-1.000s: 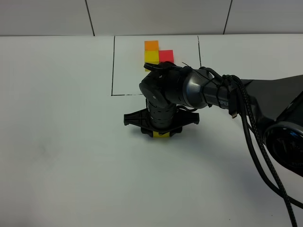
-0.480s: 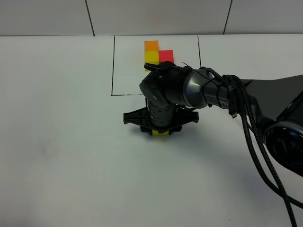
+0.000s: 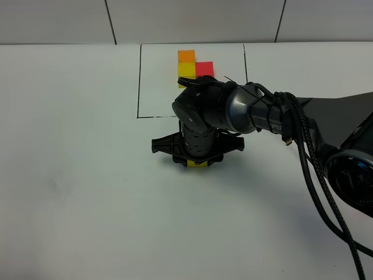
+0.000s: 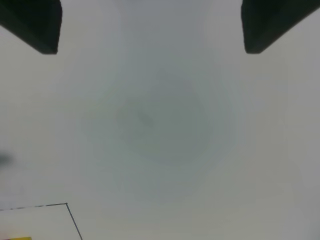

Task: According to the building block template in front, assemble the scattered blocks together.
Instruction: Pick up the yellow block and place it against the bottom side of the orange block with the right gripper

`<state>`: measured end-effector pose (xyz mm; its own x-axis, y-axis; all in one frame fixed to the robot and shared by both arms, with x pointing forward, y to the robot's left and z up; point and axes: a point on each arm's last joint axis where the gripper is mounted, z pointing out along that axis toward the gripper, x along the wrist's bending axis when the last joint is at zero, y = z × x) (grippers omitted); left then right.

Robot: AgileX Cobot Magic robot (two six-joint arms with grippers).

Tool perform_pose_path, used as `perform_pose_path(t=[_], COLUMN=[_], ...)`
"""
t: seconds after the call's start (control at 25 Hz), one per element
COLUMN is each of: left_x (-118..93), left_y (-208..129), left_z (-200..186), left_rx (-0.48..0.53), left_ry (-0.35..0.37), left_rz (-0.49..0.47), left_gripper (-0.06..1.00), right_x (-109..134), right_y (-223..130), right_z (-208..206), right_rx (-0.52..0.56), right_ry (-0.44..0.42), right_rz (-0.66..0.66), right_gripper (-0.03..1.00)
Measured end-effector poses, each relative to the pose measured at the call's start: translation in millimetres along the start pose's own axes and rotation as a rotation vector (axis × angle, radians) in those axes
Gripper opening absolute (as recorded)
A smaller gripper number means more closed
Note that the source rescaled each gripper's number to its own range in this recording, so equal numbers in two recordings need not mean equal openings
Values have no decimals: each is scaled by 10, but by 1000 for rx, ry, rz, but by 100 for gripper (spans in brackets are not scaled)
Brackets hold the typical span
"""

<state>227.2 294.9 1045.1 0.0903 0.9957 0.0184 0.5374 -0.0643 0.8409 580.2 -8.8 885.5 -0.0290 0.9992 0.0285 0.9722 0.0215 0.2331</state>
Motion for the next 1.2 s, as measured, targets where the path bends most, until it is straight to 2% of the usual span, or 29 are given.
perform_pose_path(t=[1.2], left_x=[0], left_y=[0], left_z=[0], left_rx=[0], left_ry=[0], left_rz=[4], left_gripper=[77], right_x=[-1], right_y=[-1], right_z=[25], right_rx=[0], right_ry=[-6], right_rz=[-5], right_gripper=[0])
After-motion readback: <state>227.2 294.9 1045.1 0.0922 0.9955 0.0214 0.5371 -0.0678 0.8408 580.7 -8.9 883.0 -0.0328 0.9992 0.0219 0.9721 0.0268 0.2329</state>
